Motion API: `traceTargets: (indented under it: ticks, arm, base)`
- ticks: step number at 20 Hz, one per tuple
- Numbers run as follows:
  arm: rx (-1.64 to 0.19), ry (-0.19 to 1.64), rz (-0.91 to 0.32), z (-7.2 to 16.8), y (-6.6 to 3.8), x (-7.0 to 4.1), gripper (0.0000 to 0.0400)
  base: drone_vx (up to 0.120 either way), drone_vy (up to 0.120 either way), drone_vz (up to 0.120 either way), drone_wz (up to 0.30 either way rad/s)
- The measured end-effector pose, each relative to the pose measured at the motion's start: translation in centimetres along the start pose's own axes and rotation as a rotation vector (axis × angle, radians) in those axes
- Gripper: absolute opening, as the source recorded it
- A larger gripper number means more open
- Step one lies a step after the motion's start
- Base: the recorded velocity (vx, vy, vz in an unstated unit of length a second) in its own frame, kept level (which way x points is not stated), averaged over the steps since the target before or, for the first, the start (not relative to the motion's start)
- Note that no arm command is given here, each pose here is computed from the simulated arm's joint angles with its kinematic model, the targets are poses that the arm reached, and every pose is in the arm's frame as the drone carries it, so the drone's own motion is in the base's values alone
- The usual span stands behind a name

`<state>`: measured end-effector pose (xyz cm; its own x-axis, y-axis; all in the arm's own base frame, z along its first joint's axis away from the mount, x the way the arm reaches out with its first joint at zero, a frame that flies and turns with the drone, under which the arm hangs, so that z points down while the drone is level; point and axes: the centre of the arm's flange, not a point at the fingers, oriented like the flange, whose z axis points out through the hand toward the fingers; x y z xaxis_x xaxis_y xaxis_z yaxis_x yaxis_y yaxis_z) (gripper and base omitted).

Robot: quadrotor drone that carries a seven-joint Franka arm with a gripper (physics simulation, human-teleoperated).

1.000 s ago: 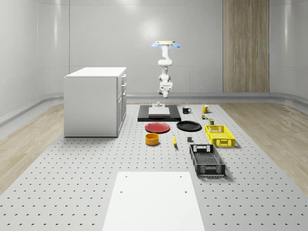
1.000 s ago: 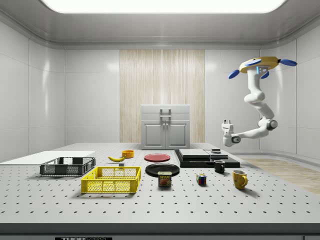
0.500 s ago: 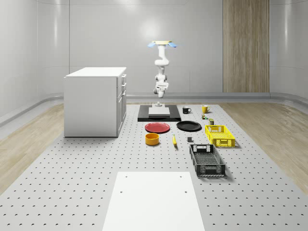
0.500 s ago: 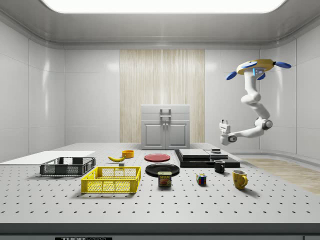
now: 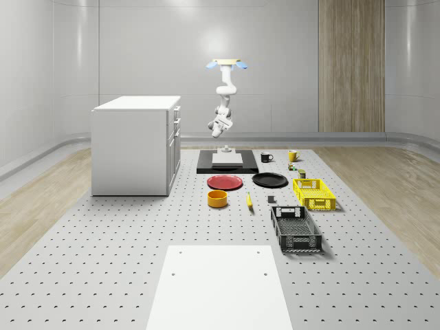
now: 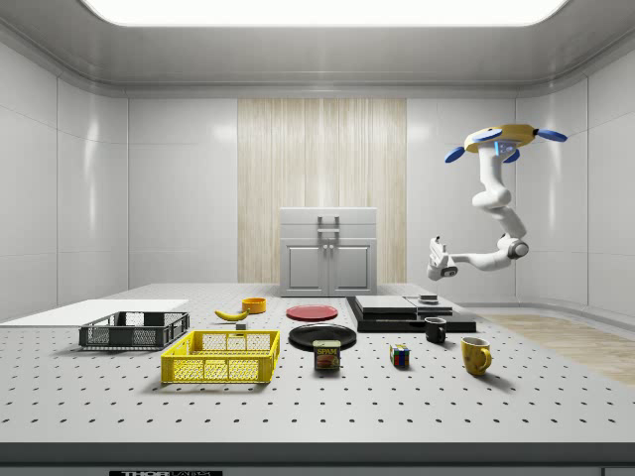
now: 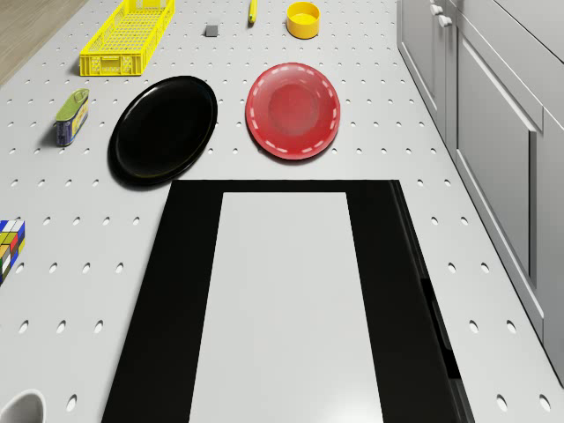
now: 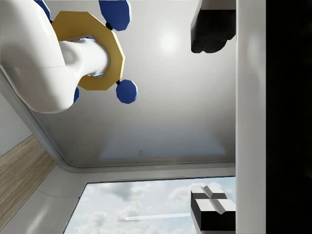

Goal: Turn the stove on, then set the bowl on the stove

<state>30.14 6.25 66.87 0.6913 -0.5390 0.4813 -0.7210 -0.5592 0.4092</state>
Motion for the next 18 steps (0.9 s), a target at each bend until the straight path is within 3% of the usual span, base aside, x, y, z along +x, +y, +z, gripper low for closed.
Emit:
traceTargets:
  ticks: [4, 6, 8, 10, 13, 18]
  arm:
    - [-0.384, 0.385, -0.012, 1.5, -3.6, -3.7, 0.0400]
    - [-0.625, 0.624, -0.019, 3.7, -5.3, -5.5, 0.0400]
    - [-0.869, 0.867, -0.026, 6.7, -6.5, -6.7, 0.0400]
    - [-1.089, 1.086, -0.032, 9.7, -6.8, -7.1, 0.0400]
    - [-1.342, 1.338, -0.041, 13.2, -6.4, -6.8, 0.0400]
    - [-1.575, 1.572, -0.054, 16.1, -5.3, -5.9, 0.0400]
  base:
    - [0.000, -0.010, -0.120, 0.000]
    - [0.000, 0.000, -0.120, 0.000]
    - [0.000, 0.000, -0.120, 0.000]
    - [0.000, 0.000, -0.120, 0.000]
    - [0.000, 0.000, -0.120, 0.000]
    - [0.064, 0.000, -0.120, 0.000]
